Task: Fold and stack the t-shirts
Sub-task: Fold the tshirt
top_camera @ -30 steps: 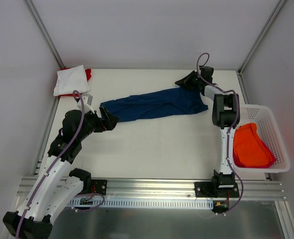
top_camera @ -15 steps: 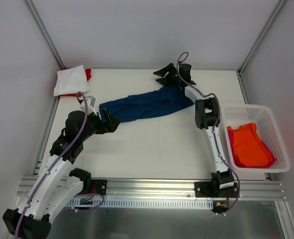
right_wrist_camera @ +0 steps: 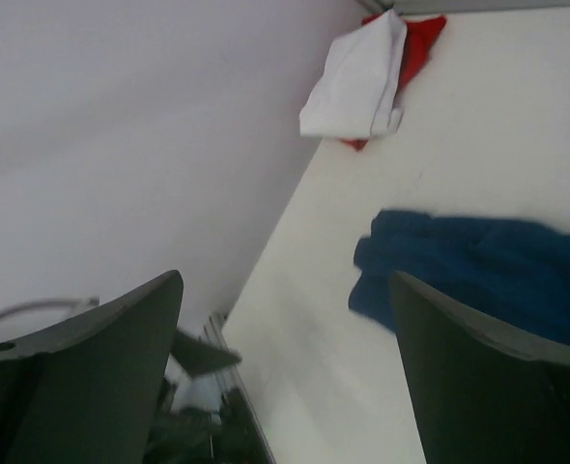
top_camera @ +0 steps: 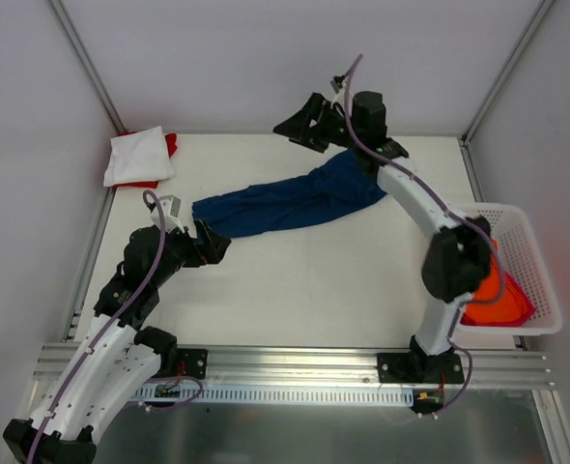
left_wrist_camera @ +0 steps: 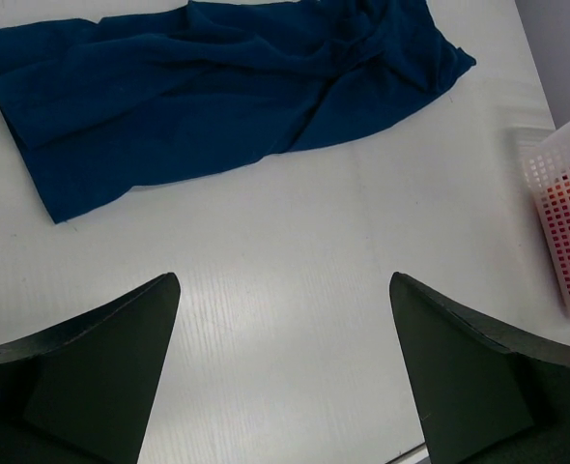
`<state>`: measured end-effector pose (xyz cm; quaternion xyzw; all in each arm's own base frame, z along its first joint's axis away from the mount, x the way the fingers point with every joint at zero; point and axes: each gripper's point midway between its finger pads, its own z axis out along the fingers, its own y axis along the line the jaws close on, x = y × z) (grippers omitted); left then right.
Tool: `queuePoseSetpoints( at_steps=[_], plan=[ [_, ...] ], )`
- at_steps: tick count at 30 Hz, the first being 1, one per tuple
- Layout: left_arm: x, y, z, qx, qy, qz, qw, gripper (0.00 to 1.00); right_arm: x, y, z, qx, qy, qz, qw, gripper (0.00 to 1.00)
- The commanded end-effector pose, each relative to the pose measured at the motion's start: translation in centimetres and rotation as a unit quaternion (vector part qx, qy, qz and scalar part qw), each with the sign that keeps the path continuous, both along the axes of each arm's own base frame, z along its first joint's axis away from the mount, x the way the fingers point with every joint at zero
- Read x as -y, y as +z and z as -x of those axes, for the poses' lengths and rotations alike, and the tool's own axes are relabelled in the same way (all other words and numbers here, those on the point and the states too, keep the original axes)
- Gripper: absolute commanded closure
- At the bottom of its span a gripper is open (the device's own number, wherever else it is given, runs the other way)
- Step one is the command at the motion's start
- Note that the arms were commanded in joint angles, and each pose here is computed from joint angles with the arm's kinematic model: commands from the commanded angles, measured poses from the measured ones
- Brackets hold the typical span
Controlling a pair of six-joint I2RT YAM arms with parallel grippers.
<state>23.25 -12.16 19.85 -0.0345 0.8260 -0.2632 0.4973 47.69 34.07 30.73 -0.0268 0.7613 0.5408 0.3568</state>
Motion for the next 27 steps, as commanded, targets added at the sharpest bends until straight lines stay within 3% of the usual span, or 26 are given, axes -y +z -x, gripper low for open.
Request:
queuePoseSetpoints(
  at_steps=[1,2,3,5,8,9,10,11,12,16,19,20,23,24,27],
  plan=[
    [-0.5,-0.9,-0.4,-0.007,0.028,0.002,1.000,0.09,3.4,-2.6,6.1,0.024,-0.021,0.055,0.998,0.09],
    [-0.6,-1.1,-0.5,-0.010,0.033,-0.001,0.999,0.09,4.4,-7.2,8.3,-0.020,-0.024,0.065,0.997,0.08],
    [-0.7,-1.2,-0.9,-0.011,0.041,-0.008,0.999,0.09,5.3,-6.0,10.1,-0.003,-0.035,0.060,0.998,0.09],
    [-2.1,-1.8,-2.9,-0.019,0.085,-0.054,0.995,0.09,6.6,-10.8,13.3,-0.030,-0.055,0.105,0.992,0.09],
    [-1.5,-1.7,-4.6,-0.044,0.084,-0.072,0.993,0.11,5.5,-12.1,17.1,-0.029,-0.047,0.132,0.990,0.16],
    [-1.0,-1.4,-4.7,-0.049,0.084,-0.055,0.994,0.12,4.7,-12.6,17.8,-0.033,-0.036,0.136,0.989,0.26],
    [-0.8,-1.1,-4.8,-0.048,0.083,-0.049,0.994,0.12,3.6,-14.2,17.9,-0.053,-0.024,0.149,0.987,0.69],
    [-0.6,-0.4,-4.6,-0.036,0.082,-0.045,0.995,0.12,2.1,-15.1,18.8,-0.070,-0.008,0.157,0.985,0.94],
    [-0.5,0.3,-4.5,-0.028,0.081,-0.038,0.996,0.12,1.0,-15.8,18.9,-0.081,0.003,0.163,0.983,0.99],
    [-0.9,3.9,-2.9,0.032,0.072,-0.012,0.997,0.10,-6.0,-16.9,18.4,-0.098,0.060,0.181,0.977,1.00],
    [-2.4,5.2,-1.9,0.048,0.087,-0.033,0.995,0.10,-12.8,-14.1,16.9,-0.082,0.091,0.160,0.979,0.99],
    [-2.7,5.2,-1.4,0.041,0.088,-0.040,0.995,0.10,-14.6,-16.9,17.2,-0.102,0.103,0.173,0.974,0.99],
    [-2.4,5.4,-0.2,0.044,0.074,-0.023,0.996,0.10,-19.1,-15.9,17.0,-0.108,0.126,0.135,0.977,0.99],
    [-2.4,5.6,0.1,0.048,0.070,-0.016,0.996,0.10,-20.2,-18.6,17.1,-0.124,0.135,0.144,0.972,1.00],
    [-2.1,4.7,0.9,0.043,0.057,-0.011,0.997,0.11,-23.0,-20.1,16.7,-0.132,0.148,0.131,0.971,0.99]
  ],
)
